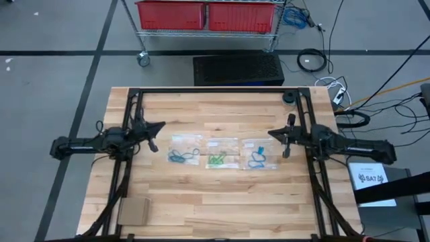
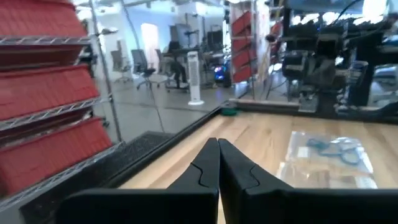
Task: Sort rubber bands
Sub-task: Return to Home Position
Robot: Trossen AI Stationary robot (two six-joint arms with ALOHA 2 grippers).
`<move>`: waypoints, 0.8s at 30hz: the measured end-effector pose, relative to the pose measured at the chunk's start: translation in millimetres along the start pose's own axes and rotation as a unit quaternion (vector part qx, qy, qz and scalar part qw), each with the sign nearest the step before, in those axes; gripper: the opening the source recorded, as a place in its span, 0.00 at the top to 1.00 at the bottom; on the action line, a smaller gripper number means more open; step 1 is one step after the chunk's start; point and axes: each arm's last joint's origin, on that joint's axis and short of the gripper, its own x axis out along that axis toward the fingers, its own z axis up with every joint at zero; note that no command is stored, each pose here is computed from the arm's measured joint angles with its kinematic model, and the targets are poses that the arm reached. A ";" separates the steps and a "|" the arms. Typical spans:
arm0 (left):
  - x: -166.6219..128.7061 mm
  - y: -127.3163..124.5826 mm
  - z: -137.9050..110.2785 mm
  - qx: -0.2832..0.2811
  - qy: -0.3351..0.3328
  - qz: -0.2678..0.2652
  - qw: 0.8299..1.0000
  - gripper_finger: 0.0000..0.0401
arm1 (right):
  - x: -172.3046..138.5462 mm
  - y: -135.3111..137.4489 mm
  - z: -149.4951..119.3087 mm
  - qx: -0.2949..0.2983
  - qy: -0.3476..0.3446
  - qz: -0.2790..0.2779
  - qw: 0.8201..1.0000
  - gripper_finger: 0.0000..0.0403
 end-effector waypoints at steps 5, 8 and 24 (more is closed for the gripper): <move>-0.1 1.1 -1.6 -0.009 0.008 0.013 1.000 1.00 | 1.6 -6.1 -2.5 0.003 0.010 0.013 1.000 1.00; -0.1 1.0 -1.6 -0.001 0.008 0.013 1.000 0.99 | 1.6 -9.3 -2.2 -0.003 0.009 -0.001 1.000 1.00; 0.1 1.6 -1.9 0.005 0.011 0.024 1.000 0.95 | 2.7 -14.1 -4.9 0.118 0.021 -0.054 0.991 1.00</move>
